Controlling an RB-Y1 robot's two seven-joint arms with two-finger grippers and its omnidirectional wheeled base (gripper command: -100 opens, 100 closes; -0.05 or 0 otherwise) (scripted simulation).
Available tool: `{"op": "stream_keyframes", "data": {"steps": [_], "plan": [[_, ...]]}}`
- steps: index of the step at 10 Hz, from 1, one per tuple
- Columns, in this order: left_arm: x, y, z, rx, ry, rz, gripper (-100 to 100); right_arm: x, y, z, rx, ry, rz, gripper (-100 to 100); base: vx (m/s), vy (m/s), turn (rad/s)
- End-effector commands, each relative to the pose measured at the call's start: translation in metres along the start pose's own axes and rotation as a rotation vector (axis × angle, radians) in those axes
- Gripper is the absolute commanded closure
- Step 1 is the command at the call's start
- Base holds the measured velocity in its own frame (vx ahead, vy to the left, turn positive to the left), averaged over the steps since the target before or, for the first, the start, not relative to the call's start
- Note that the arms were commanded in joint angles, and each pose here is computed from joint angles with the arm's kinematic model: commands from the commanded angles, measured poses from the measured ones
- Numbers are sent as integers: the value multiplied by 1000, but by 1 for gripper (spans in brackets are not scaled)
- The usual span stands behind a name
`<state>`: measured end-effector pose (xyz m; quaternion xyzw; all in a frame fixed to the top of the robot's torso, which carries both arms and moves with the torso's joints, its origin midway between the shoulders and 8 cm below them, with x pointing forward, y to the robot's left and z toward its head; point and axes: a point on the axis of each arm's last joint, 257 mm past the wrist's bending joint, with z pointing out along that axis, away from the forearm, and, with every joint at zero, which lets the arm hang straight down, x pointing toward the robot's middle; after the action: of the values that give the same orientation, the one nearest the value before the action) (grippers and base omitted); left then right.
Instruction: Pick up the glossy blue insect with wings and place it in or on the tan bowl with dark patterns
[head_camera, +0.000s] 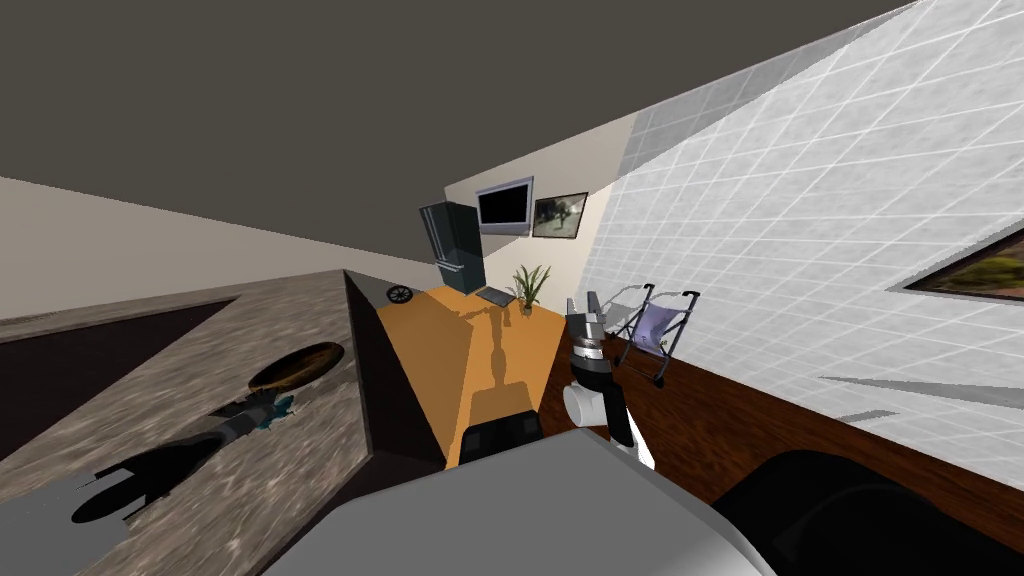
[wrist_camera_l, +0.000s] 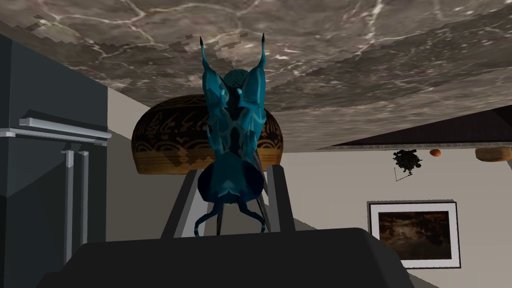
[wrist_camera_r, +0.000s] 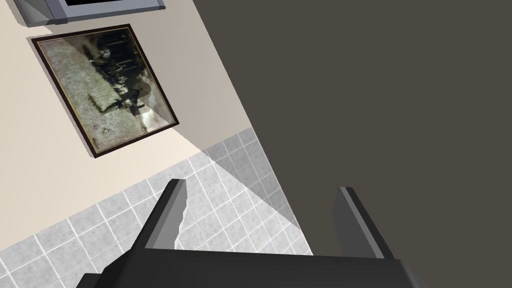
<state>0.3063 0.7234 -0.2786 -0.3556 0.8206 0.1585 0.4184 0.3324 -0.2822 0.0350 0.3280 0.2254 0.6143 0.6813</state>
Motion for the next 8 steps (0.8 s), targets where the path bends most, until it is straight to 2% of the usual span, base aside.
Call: {"op": "stream_keyframes", "data": {"steps": [1,3,8], "plan": [[2,-17,-3,32,3,24,100,0,0,0,0,0,0,0,144,-21,310],[4,-36,-8,72,5,54,100,0,0,0,0,0,0,0,145,-15,263],[10,-83,-24,172,9,128,100,0,0,0,0,0,0,0,94,-12,245]]}}
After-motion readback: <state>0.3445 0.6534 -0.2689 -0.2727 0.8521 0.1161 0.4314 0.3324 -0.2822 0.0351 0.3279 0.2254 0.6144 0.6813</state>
